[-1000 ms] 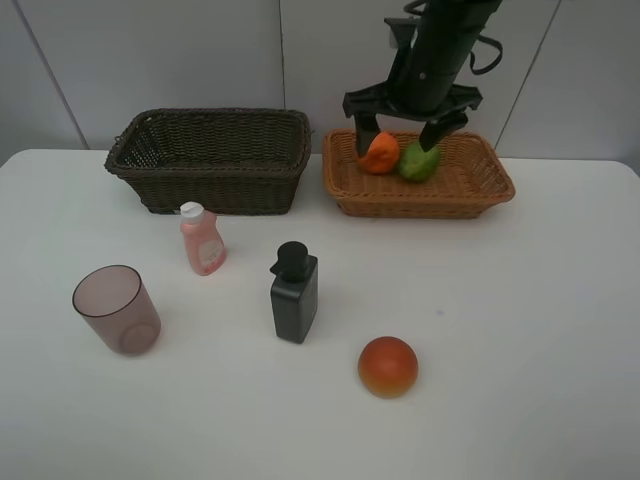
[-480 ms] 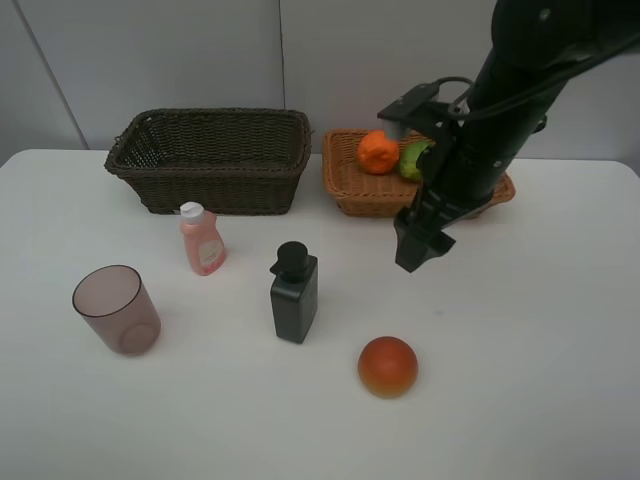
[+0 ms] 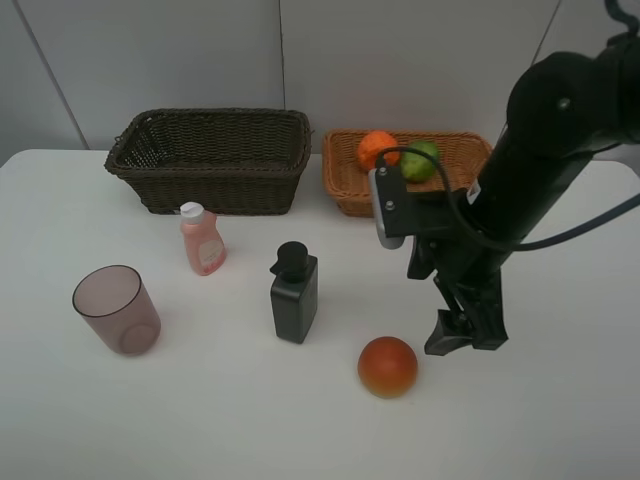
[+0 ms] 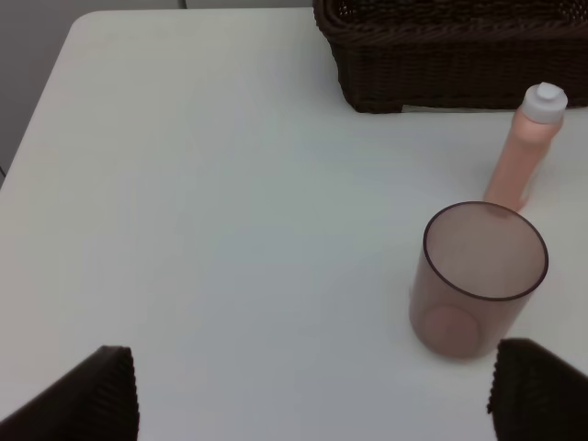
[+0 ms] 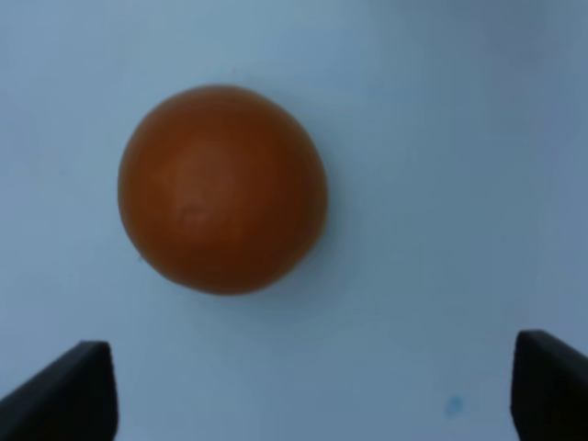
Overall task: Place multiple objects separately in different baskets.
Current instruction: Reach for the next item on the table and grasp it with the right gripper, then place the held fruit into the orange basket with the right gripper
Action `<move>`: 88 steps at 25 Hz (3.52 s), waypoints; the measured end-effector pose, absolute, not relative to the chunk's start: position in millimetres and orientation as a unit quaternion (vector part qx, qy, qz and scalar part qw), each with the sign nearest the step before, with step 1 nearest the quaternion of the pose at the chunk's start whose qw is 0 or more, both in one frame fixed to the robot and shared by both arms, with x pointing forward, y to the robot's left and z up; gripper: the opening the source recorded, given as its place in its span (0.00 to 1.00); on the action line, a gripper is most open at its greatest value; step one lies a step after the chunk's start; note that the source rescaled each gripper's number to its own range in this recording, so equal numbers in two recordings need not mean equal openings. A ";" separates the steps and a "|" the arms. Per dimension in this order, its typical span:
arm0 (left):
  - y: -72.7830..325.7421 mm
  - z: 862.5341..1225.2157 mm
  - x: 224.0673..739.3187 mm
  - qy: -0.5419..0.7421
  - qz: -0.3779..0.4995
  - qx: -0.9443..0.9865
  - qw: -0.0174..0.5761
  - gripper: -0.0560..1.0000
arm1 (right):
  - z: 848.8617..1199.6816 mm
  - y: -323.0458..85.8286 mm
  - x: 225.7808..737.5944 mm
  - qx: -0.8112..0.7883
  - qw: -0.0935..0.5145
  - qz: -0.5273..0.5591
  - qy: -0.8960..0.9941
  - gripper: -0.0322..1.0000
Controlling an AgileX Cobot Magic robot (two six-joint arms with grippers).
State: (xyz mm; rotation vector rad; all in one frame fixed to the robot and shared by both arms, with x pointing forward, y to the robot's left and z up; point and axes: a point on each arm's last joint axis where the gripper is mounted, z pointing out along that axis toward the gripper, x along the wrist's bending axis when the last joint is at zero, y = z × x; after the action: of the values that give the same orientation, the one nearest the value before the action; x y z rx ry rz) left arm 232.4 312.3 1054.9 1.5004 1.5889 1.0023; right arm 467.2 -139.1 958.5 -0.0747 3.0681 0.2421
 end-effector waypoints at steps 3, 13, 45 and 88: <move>312.3 1054.9 232.4 0.616 0.389 0.582 0.360 0.98 | 950.2 -130.1 461.6 -0.056 0.045 0.087 0.994 0.81; 312.3 1054.9 232.4 0.616 0.389 0.582 0.360 0.98 | 926.9 -124.3 448.8 -0.129 0.050 0.080 0.987 0.81; 312.3 1054.9 232.4 0.616 0.389 0.582 0.360 0.98 | 904.0 -115.7 447.1 -0.159 0.042 0.066 0.984 0.81; 312.3 1054.9 232.4 0.616 0.389 0.582 0.360 0.98 | 885.9 -106.4 447.4 -0.159 0.043 0.069 0.984 0.03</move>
State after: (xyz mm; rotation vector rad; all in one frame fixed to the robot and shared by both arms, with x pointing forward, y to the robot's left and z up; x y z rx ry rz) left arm 232.4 312.3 1054.9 1.5004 1.5889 1.0023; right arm 447.4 -106.4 885.9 -0.4849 3.0101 0.2124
